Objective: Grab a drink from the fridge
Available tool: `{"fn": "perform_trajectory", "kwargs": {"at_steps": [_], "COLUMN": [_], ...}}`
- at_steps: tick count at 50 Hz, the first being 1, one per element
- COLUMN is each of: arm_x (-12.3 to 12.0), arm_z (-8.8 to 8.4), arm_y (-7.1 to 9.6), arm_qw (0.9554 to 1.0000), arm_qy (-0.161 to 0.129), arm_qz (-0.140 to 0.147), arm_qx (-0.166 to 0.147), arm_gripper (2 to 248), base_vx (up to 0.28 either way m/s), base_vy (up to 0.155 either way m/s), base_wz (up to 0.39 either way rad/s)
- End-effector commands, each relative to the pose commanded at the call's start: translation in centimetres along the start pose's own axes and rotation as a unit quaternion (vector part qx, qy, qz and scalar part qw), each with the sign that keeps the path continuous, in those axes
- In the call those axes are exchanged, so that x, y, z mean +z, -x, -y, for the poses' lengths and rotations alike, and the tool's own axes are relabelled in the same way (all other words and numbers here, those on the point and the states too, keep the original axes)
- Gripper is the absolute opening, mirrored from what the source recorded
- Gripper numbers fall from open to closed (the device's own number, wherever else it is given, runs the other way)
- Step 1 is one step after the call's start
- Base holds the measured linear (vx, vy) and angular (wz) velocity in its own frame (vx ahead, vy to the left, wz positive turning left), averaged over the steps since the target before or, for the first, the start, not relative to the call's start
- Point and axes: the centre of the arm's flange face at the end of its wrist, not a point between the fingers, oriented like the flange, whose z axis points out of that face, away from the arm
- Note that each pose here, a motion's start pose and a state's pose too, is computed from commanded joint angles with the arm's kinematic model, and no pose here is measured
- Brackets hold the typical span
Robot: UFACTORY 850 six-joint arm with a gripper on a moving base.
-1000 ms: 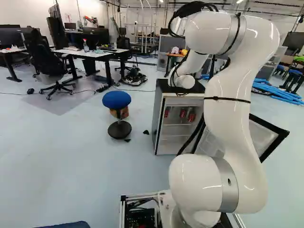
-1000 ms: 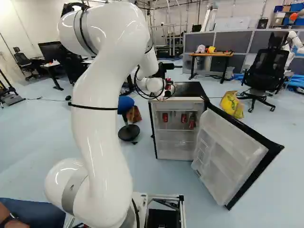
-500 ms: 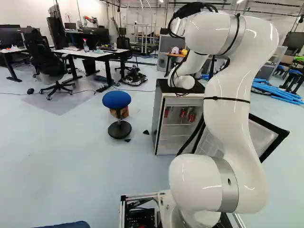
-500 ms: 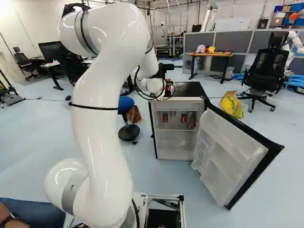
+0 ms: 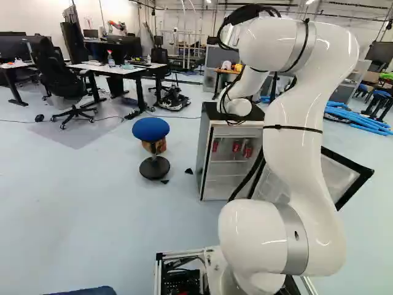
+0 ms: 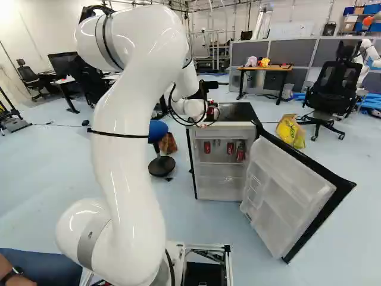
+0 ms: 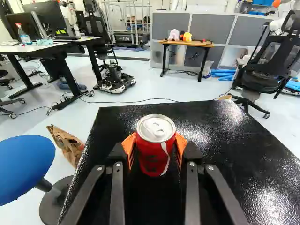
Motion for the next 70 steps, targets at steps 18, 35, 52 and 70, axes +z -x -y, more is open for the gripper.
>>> {"fn": "perform_trajectory", "kwargs": {"at_steps": [18,35,52,70], "arm_x": [-1.2,-4.3,-7.3,-10.1], "arm_z": [-0.1,-0.8,-2.8,-5.3], "arm_y": [0.2,0.8,-0.1,-1.3], "arm_qw": [1.0,0.9999,0.9996,0.9988], "arm_qy": [0.001,0.007,0.024,0.047], "arm_qz": [0.004,0.015,0.009,0.002], "arm_qx": [0.001,0.003,0.009,0.015], "arm_gripper": [247,247,247,247], "base_vx": [0.0,0.0,0.0,0.0], "base_vy": [0.0,0.0,0.0,0.0], "base_wz": [0.0,0.0,0.0,0.0]}}
